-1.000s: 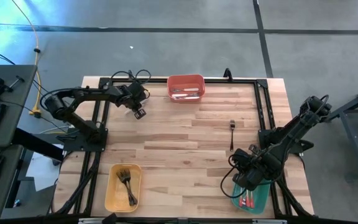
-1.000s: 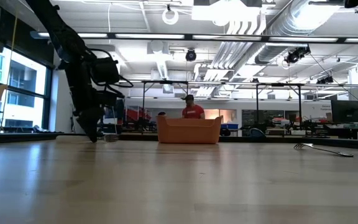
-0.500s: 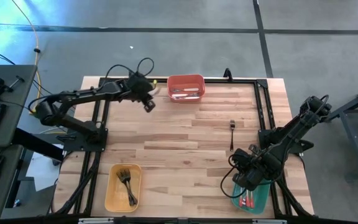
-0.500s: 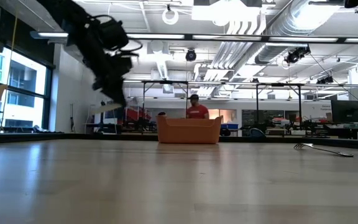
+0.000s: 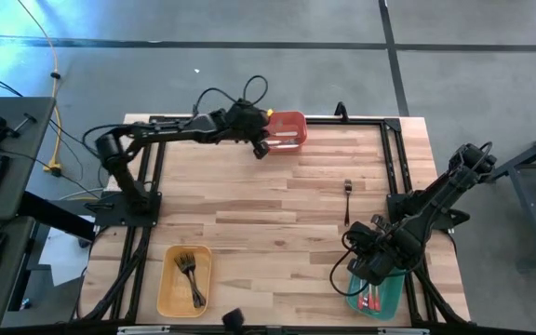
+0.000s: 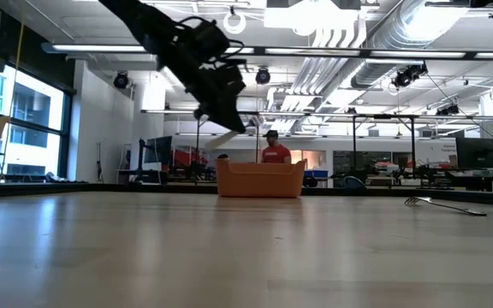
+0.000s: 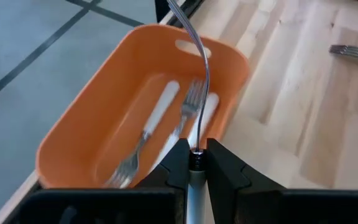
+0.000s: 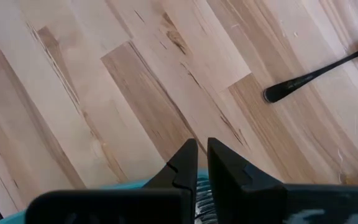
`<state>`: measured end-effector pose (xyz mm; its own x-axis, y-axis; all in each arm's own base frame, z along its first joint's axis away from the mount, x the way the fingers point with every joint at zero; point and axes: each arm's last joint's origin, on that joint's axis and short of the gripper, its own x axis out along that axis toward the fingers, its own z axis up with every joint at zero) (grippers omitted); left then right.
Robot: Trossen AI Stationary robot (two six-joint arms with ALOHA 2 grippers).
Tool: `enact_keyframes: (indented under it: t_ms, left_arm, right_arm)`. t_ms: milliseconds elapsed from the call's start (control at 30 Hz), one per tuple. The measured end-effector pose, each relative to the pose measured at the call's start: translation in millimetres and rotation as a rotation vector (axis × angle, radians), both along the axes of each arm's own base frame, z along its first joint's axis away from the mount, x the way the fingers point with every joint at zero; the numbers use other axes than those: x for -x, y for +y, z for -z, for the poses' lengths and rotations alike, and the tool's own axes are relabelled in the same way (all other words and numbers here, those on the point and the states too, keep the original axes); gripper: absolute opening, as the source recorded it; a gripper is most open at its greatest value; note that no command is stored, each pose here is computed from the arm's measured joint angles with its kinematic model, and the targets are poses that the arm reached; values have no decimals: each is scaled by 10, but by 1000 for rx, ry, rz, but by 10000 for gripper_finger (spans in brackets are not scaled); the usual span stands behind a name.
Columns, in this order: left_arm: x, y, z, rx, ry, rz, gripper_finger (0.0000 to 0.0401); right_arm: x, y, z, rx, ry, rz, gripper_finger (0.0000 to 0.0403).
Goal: Sort silverware by color (type)
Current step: Put the white fork into the orange bin
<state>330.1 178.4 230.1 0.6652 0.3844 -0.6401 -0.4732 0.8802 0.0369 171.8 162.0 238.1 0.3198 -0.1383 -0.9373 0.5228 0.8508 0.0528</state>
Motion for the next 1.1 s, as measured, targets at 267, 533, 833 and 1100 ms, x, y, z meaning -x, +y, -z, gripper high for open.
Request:
enact_keyframes:
  t_ms: [267,533,833,1100]
  left_arm:
    - [-304,199,231,27,32,37,19]
    - [-406,288,286,-4,10,45,19]
    - [-399,333,147,-52,-61,43,19]
    - [-394,377,286,-77,8,83,19]
  right_arm:
    - [0,0,0,0,0,0,20]
    - [0,1,0,-1,0,0,20]
    - [0,0,0,0,0,0,20]
    - [-1,-1,-1,4,-5,1,20]
